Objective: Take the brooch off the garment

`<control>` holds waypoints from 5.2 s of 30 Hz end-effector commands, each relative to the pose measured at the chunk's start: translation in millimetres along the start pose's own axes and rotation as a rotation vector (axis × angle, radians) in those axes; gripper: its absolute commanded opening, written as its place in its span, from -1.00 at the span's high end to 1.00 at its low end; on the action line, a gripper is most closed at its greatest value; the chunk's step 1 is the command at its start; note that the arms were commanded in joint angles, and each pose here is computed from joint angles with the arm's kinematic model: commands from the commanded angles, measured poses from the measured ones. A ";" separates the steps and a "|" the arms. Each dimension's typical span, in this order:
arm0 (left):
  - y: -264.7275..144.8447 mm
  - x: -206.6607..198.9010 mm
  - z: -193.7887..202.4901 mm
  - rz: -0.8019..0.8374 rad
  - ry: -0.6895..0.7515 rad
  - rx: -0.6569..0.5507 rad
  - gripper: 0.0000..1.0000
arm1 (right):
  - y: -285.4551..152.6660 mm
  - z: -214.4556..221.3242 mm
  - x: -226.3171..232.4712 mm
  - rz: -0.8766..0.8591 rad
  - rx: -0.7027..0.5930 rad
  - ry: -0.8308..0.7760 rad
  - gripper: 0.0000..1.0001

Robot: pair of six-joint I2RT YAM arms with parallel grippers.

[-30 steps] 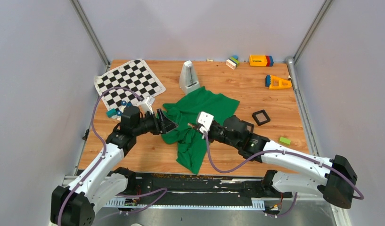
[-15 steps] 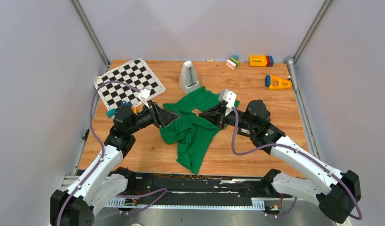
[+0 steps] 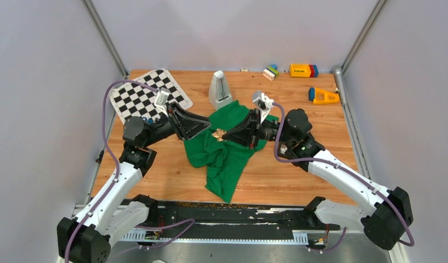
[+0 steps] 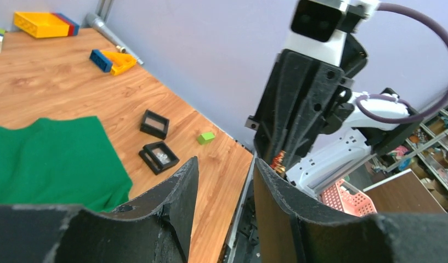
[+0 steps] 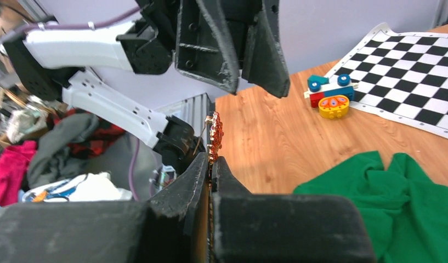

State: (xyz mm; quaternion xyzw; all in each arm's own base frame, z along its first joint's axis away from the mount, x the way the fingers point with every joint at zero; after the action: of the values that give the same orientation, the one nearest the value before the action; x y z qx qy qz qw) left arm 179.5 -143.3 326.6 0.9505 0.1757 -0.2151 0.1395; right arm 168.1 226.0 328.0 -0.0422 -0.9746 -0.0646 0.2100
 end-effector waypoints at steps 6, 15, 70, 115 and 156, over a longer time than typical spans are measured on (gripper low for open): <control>-4.7 -18.4 -5.6 0.098 0.007 -0.031 0.01 | 8.1 -18.5 -0.6 -0.034 -0.121 0.116 1.00; -5.0 -14.0 3.1 0.111 -0.021 -0.002 0.10 | 11.2 -18.9 -5.1 -0.047 -0.120 0.135 1.00; -13.2 -2.8 29.4 -0.054 -0.143 0.090 1.00 | 30.7 17.5 -22.9 0.188 -0.045 0.233 0.18; -8.8 -1.8 37.5 -0.020 -0.263 0.031 1.00 | 39.7 23.4 -28.4 0.198 -0.042 0.261 0.45; 9.1 205.7 140.5 -1.176 -0.181 0.647 1.00 | -191.7 52.1 -143.4 1.681 -0.253 0.639 -0.09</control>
State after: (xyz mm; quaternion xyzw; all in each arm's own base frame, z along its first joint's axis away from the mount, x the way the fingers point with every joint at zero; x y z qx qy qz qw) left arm 302.4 -173.2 104.3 0.7289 0.4458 -0.4529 -0.2548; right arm 216.0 33.7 181.1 -0.7545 -0.4624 -0.0264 0.4650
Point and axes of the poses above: each gripper's point midway between its finger pads, its own y axis out along the fingers, its own x axis along the line the jaws close on, z = x × y, the point moved 10 cm from there along -y, back along the fingers, and after that the axes turned 7 degrees about y, right-handed, at the moved point
